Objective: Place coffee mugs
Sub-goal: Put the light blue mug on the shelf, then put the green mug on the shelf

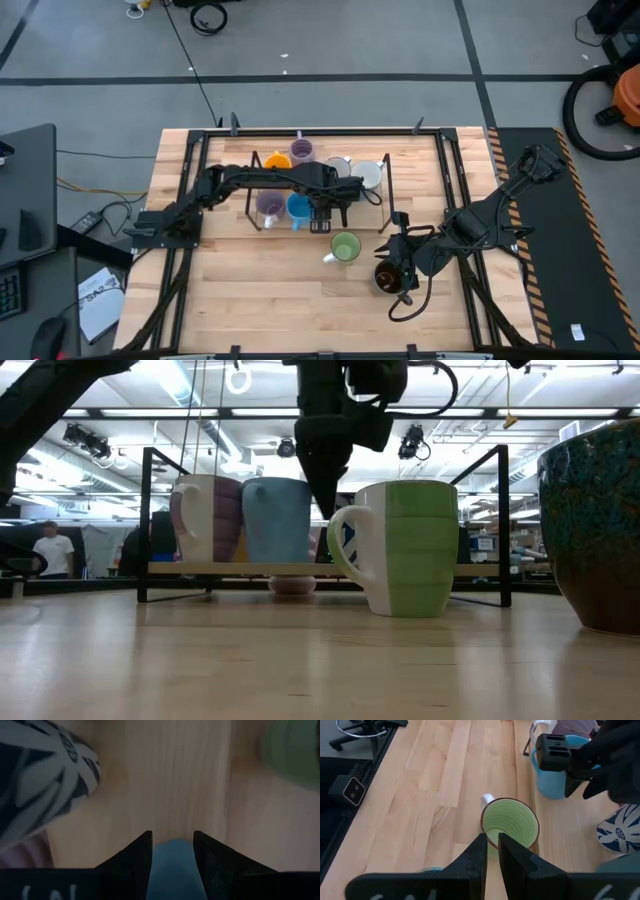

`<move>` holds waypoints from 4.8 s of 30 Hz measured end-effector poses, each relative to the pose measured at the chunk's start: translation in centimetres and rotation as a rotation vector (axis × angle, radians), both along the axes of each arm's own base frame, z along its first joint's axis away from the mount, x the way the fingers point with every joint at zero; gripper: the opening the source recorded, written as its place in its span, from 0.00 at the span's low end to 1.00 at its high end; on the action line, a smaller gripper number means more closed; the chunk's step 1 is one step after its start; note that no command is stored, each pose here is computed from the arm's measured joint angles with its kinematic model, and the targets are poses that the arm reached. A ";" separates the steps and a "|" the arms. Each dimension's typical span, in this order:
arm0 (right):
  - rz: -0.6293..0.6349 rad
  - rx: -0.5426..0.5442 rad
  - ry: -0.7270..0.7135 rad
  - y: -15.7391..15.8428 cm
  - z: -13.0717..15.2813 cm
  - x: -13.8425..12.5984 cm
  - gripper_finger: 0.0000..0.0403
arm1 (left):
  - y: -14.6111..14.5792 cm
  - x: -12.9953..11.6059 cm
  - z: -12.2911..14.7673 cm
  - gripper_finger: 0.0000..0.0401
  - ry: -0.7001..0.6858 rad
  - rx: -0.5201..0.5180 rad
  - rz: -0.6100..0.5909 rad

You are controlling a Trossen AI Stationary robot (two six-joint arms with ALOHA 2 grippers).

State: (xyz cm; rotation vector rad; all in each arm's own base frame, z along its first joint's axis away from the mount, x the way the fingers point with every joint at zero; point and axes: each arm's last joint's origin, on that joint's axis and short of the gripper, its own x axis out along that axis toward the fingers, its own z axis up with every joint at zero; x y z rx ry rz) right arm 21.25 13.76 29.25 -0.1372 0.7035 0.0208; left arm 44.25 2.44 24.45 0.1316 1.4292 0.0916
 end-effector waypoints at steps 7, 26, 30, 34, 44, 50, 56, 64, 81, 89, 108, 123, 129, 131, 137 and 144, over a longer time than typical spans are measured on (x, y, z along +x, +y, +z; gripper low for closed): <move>0.000 0.000 0.000 0.0 0.0 0.0 0.13 | 0.0 0.0 0.0 0.38 0.004 0.008 0.001; 0.000 0.000 0.000 0.0 0.0 0.0 0.13 | 0.0 -0.2 0.0 0.38 0.021 0.005 0.027; 0.000 0.000 0.000 0.0 0.0 0.0 0.13 | 0.1 -0.2 -0.1 0.38 0.020 0.003 0.040; 0.000 0.000 0.000 0.0 0.0 0.0 0.13 | 0.1 -0.3 -0.1 0.38 0.023 0.002 0.048; 0.001 0.001 0.000 0.0 0.0 0.0 0.13 | 0.1 -0.4 -0.1 0.38 0.036 -0.001 0.071; 0.001 0.001 0.000 0.0 0.0 0.0 0.13 | 0.1 -0.5 -0.1 0.38 0.039 -0.001 0.071; 0.001 0.001 0.000 0.0 0.0 0.0 0.13 | 0.2 -0.4 0.0 0.38 0.035 0.015 0.051; 0.001 0.000 0.000 0.0 0.0 0.0 0.13 | 0.2 -0.4 0.0 0.38 0.037 0.024 0.028; -0.085 -0.143 -0.025 -0.6 -0.5 -0.2 0.13 | -0.6 -0.9 4.5 0.38 -0.170 0.075 -0.090; -0.147 -0.133 -0.043 -0.9 -1.9 -0.5 0.13 | -3.1 -1.3 8.1 0.38 -0.366 0.067 -0.176; -0.116 0.045 -0.065 -0.8 -1.0 0.6 0.10 | -13.2 -6.1 4.3 0.37 -0.516 0.058 -0.275; -0.152 0.154 -0.057 -5.7 -2.0 5.8 0.09 | -13.9 -14.2 -0.4 0.38 -0.869 0.070 -0.160; -0.125 0.101 -0.023 -6.4 -1.1 7.7 0.09 | -13.2 -15.4 -3.2 0.38 -0.950 0.077 -0.129; -0.093 0.067 0.028 -6.7 -1.0 8.5 0.09 | -13.0 -15.7 -3.7 0.38 -0.973 0.094 -0.107; -0.021 0.018 0.168 -7.6 -0.5 10.9 0.15 | -12.7 -15.9 -4.1 0.38 -0.988 0.156 -0.056; 0.025 -0.015 0.324 -7.3 -0.7 13.0 0.30 | -13.6 -16.5 -3.1 0.38 -1.030 0.135 -0.107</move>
